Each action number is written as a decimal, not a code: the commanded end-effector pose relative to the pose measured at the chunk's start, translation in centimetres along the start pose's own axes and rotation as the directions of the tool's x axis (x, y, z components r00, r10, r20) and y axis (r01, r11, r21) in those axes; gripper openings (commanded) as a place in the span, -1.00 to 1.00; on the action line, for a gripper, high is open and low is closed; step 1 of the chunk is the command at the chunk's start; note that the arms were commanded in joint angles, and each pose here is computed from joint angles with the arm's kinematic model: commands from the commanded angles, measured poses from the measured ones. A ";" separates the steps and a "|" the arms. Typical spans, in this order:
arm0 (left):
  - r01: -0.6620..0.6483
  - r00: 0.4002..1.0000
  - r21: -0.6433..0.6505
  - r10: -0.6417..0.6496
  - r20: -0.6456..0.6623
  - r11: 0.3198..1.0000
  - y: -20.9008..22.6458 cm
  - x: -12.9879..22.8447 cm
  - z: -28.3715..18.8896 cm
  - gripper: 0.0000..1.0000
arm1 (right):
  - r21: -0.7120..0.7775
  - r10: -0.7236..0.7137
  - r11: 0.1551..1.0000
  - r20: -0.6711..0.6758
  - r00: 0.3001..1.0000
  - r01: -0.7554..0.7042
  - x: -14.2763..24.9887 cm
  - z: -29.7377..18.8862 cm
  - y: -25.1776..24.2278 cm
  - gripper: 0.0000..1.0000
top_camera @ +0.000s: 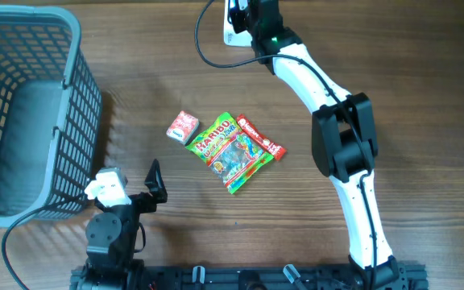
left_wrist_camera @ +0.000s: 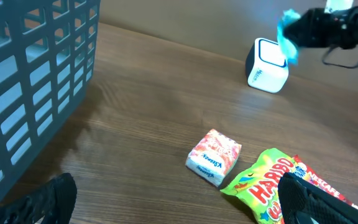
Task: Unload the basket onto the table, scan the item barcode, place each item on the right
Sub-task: 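Hold the wipes pack up to the scanner, then place the wipes pack at the right edge of the table, then grasp the Haribo gummy bag with the right gripper, then hold the Haribo bag up to the scanner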
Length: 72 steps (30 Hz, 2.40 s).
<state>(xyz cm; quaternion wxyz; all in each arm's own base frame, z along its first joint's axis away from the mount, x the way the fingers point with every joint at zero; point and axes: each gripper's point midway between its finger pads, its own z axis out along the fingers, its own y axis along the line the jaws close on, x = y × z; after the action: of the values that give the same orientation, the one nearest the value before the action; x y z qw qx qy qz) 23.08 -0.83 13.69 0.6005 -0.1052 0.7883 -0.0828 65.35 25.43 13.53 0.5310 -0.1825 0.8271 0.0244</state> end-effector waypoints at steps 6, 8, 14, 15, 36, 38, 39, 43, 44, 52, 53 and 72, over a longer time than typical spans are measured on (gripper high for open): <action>0.011 1.000 -0.002 -0.011 0.001 1.000 0.0 0.1 0.1 1.00 | 0.656 0.391 0.755 -0.426 0.816 -0.019 8.0 -17.6 -25.7 -0.92; 0.011 1.000 -0.002 -0.011 0.001 1.000 0.0 0.1 0.1 1.00 | 0.764 0.550 0.645 -0.436 0.712 -0.031 15.2 -21.0 -32.7 -0.91; 0.011 1.000 -0.002 -0.011 0.001 1.000 0.0 0.1 0.1 1.00 | 0.902 0.762 0.420 -0.293 0.577 -0.097 30.0 -27.8 -43.2 -0.91; 0.011 1.000 -0.002 -0.011 0.001 1.000 0.0 0.1 0.1 1.00 | 0.901 0.767 0.417 -0.279 0.578 -0.118 29.9 -27.9 -43.7 -0.70; 0.011 1.000 -0.002 -0.011 0.001 1.000 0.0 0.1 0.1 1.00 | -0.321 -0.211 0.937 -0.832 0.513 -0.135 23.2 -25.3 12.3 0.88; 0.011 1.000 -0.002 -0.011 0.001 1.000 0.0 0.1 0.1 1.00 | -0.364 -0.254 0.925 -0.807 0.533 -0.111 23.2 -25.2 13.2 0.89; 0.011 1.000 -0.003 -0.011 0.001 1.000 0.1 0.1 0.1 1.00 | -0.390 -0.283 0.916 -0.793 0.540 -0.092 23.1 -25.3 13.8 0.89; 0.011 1.000 -0.002 -0.011 0.001 1.000 0.0 0.1 0.1 1.00 | -0.424 -0.331 0.906 -0.709 0.623 -0.001 21.8 -23.8 15.5 0.99; 0.011 1.000 -0.002 -0.011 0.001 1.000 0.0 0.1 0.1 1.00 | -0.435 -0.338 0.900 -0.694 0.635 0.004 21.6 -23.5 15.7 0.99; 0.011 1.000 -0.002 -0.011 0.001 1.000 0.0 0.1 0.1 1.00 | -0.436 -0.364 0.894 -0.844 0.394 -0.106 30.4 -24.6 16.6 -0.91; 0.011 1.000 -0.002 -0.011 0.001 1.000 0.0 0.1 0.1 1.00 | -0.446 -0.344 0.870 -0.854 0.391 -0.210 28.8 -25.6 18.0 -0.92; 0.011 1.000 -0.003 -0.011 0.000 1.000 0.1 0.1 0.1 1.00 | -0.113 0.159 0.378 -0.970 0.184 -0.919 6.3 -26.6 15.0 -0.91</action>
<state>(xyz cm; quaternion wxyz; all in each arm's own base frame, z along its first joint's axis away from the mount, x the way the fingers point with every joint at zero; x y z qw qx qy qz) 23.09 -0.83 13.68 0.6004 -0.1052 0.7885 -0.0827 34.08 31.49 14.97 -0.2185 0.0880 0.8642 0.4446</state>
